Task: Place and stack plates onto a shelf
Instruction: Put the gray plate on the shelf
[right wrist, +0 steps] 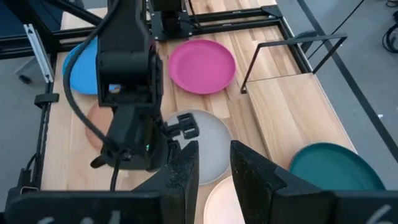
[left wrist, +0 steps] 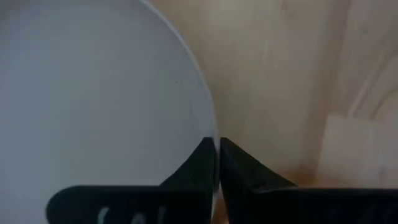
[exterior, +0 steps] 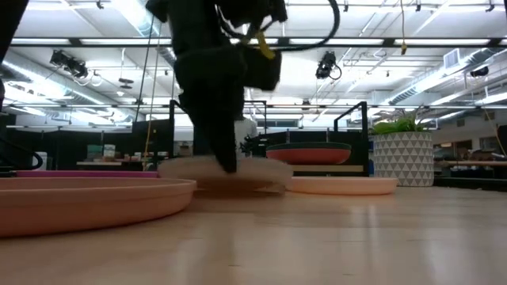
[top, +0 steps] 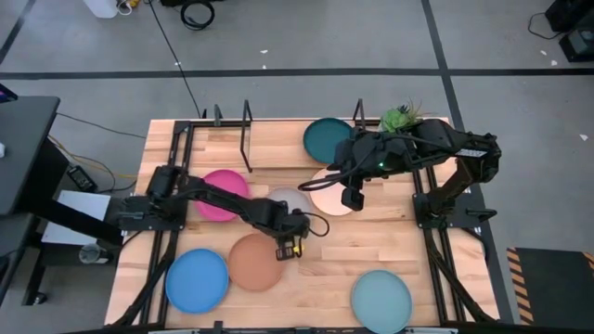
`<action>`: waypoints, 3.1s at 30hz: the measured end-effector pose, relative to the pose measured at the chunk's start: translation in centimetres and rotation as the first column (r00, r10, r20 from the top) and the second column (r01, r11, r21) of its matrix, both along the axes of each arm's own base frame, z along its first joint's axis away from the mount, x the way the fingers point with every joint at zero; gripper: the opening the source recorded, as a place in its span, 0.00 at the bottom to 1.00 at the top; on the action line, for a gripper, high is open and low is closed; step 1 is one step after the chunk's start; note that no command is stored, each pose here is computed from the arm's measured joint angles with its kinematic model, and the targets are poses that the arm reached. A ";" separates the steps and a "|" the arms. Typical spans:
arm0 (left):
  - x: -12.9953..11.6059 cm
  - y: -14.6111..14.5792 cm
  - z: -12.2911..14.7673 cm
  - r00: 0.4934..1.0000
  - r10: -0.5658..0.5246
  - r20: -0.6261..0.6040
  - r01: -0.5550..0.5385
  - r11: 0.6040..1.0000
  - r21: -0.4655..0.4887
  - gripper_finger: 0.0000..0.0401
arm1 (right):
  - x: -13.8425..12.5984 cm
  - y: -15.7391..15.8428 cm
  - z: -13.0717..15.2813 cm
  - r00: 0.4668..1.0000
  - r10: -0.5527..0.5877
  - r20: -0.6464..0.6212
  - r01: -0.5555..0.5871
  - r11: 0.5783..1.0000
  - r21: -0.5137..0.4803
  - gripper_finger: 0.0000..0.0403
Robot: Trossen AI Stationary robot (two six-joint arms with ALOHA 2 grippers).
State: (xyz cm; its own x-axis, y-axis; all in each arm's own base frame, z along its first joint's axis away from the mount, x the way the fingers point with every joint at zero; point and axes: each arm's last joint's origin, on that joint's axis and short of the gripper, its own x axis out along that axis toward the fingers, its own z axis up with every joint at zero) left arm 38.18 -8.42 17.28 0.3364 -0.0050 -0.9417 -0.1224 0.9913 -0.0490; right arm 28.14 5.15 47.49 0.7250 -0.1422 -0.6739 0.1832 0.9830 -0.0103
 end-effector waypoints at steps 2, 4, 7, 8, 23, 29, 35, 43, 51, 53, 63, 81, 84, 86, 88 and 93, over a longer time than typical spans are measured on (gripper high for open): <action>-0.3 0.4 1.7 1.000 -0.010 0.002 0.010 1.000 -0.001 0.05 | 0.0 0.0 0.0 1.000 -0.005 0.003 0.005 1.000 0.006 0.24; -0.7 0.9 3.8 0.999 -0.023 0.032 0.024 0.999 -0.030 0.04 | 0.0 0.0 0.0 1.000 -0.012 0.004 0.012 1.000 0.013 0.24; -1.4 1.9 7.2 0.995 -0.027 0.101 0.041 0.990 -0.132 0.04 | 0.0 0.0 0.0 1.000 -0.015 0.001 0.015 1.000 0.015 0.24; -1.7 2.3 8.1 0.992 -0.023 0.125 0.044 0.985 -0.167 0.04 | 0.0 0.0 0.0 1.000 -0.015 0.001 0.015 1.000 0.015 0.24; -4.0 11.3 14.0 0.906 0.190 0.378 -0.247 0.963 0.108 0.04 | 0.1 -0.2 0.1 0.999 -0.046 0.021 0.047 0.999 -0.004 0.24; -3.8 16.0 9.6 0.943 0.235 0.236 -0.283 0.939 0.194 0.04 | 0.1 -0.2 0.1 0.996 -0.078 0.030 0.078 0.997 0.029 0.24; -3.6 19.1 7.0 0.957 0.239 0.165 -0.274 0.931 0.242 0.04 | 0.1 -0.2 0.1 0.993 -0.115 0.037 0.113 0.992 0.049 0.24; -2.8 20.6 4.0 0.959 0.265 0.099 -0.281 0.934 0.219 0.08 | 0.3 -0.3 0.3 0.985 -0.158 0.069 0.154 0.986 0.070 0.24; -2.4 20.0 3.6 0.956 0.275 0.100 -0.290 0.936 0.198 0.20 | 0.4 -0.2 0.4 0.984 -0.160 0.082 0.154 0.985 0.075 0.24; -2.6 19.8 4.7 0.955 0.268 0.130 -0.289 0.939 0.186 0.25 | 0.4 -0.3 0.4 0.983 -0.164 0.083 0.158 0.985 0.072 0.24; -4.8 17.7 8.6 0.958 0.253 0.135 -0.274 0.946 0.175 0.29 | 0.4 -0.5 0.4 0.985 -0.153 0.082 0.150 0.988 0.043 0.24; -1.7 20.3 2.0 0.873 0.423 0.243 -0.470 0.863 0.186 0.29 | 0.7 0.3 0.8 0.983 -0.122 0.138 0.113 0.991 0.069 0.24; -1.2 20.2 1.4 0.872 0.423 0.245 -0.472 0.860 0.197 0.29 | 0.7 0.5 0.9 0.983 -0.119 0.140 0.109 0.991 0.080 0.24; -0.9 20.2 1.1 0.864 0.430 0.262 -0.483 0.853 0.195 0.29 | 0.6 0.6 0.9 0.983 -0.117 0.141 0.106 0.991 0.083 0.24; -0.7 20.2 0.8 0.856 0.439 0.274 -0.495 0.849 0.184 0.29 | 0.6 0.7 0.9 0.984 -0.112 0.141 0.101 0.991 0.084 0.24; -0.1 20.6 1.2 0.815 0.462 0.350 -0.530 0.839 0.124 0.28 | 0.6 0.9 0.9 0.984 -0.107 0.140 0.096 0.992 0.084 0.24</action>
